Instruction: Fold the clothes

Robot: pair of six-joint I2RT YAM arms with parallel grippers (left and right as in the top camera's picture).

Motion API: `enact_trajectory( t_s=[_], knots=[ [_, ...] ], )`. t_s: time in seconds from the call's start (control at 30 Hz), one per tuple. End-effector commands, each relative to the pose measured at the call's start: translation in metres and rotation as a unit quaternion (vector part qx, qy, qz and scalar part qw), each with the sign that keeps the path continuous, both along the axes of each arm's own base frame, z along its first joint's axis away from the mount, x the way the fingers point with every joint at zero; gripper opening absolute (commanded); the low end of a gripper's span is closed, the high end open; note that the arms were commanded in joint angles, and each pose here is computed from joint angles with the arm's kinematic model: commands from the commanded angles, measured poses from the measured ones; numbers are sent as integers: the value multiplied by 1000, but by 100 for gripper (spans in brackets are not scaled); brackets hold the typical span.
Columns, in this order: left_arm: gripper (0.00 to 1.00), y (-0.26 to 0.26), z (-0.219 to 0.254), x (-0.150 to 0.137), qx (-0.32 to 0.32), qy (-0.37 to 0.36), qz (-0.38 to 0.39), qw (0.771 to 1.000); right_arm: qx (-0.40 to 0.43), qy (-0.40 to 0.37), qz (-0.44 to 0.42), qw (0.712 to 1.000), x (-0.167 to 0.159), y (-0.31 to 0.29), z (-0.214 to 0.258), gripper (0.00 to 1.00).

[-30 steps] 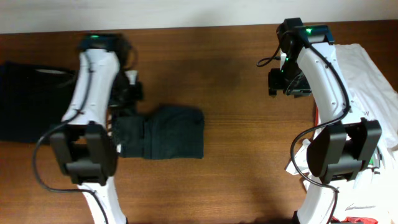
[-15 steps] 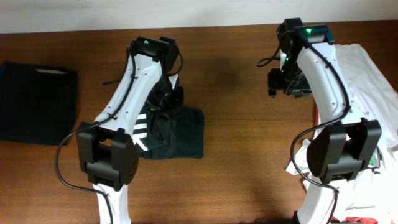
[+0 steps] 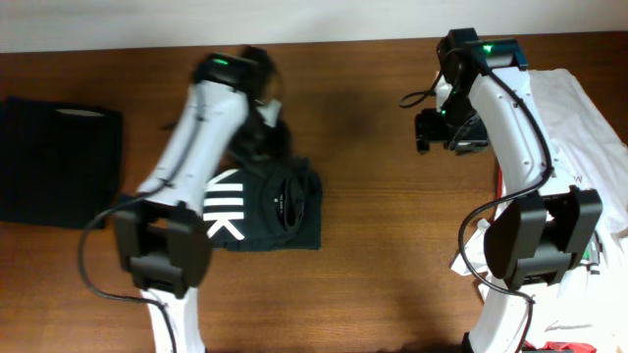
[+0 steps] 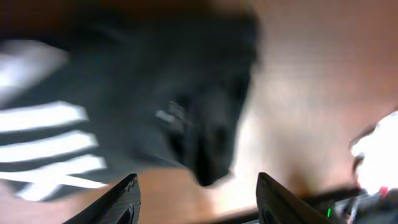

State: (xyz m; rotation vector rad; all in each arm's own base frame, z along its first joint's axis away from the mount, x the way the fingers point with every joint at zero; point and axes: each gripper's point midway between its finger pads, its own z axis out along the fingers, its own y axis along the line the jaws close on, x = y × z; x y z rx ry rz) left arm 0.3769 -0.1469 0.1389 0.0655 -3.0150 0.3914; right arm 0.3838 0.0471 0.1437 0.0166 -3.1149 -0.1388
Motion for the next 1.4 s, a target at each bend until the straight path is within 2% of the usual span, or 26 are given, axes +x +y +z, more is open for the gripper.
enact_trajectory(
  t_s=[0.0,0.13,0.2,0.3,0.47,0.63,0.7,0.73,0.77,0.8,0.87,0.93,1.0,1.17,1.27,1.37],
  knots=[
    [60,76,2,37,35,-44,73,996,227,-11,121,966,-11,90,24,72],
    [61,133,0,49,71,-59,125,988,213,7,198,957,-36,154,18,72],
    [61,150,-1,46,81,-52,140,985,156,13,192,969,-41,173,1,72],
    [61,165,-1,38,83,-37,156,984,142,28,208,967,-61,207,-21,74],
    [61,172,-1,34,83,-31,153,984,136,62,201,968,-100,238,-81,78],
    [61,172,-1,34,84,-30,152,984,182,43,225,956,-118,277,-104,79],
    [61,172,-1,33,84,-29,149,985,171,31,206,963,-112,278,-107,71],
    [61,171,-1,33,83,-28,148,985,163,29,193,967,-110,276,-108,62],
    [61,171,-1,32,84,-26,148,985,164,29,188,968,-109,277,-108,42],
    [61,171,-1,31,84,-24,148,985,164,29,188,968,-109,276,-108,15],
    [61,171,-1,29,84,-20,148,985,163,31,184,969,-108,274,-108,13],
    [61,171,-1,28,84,-19,144,986,162,31,178,970,-104,269,-107,4],
    [61,171,-1,28,84,-19,144,986,164,33,163,972,-100,265,-105,4],
    [61,171,-1,28,84,-19,144,986,307,125,136,933,-128,281,-48,4],
    [61,171,-1,28,84,-19,144,986,258,153,129,945,-141,257,-54,4],
    [61,171,-1,27,84,-17,144,986,105,132,111,979,-137,213,-80,5]
  ],
)
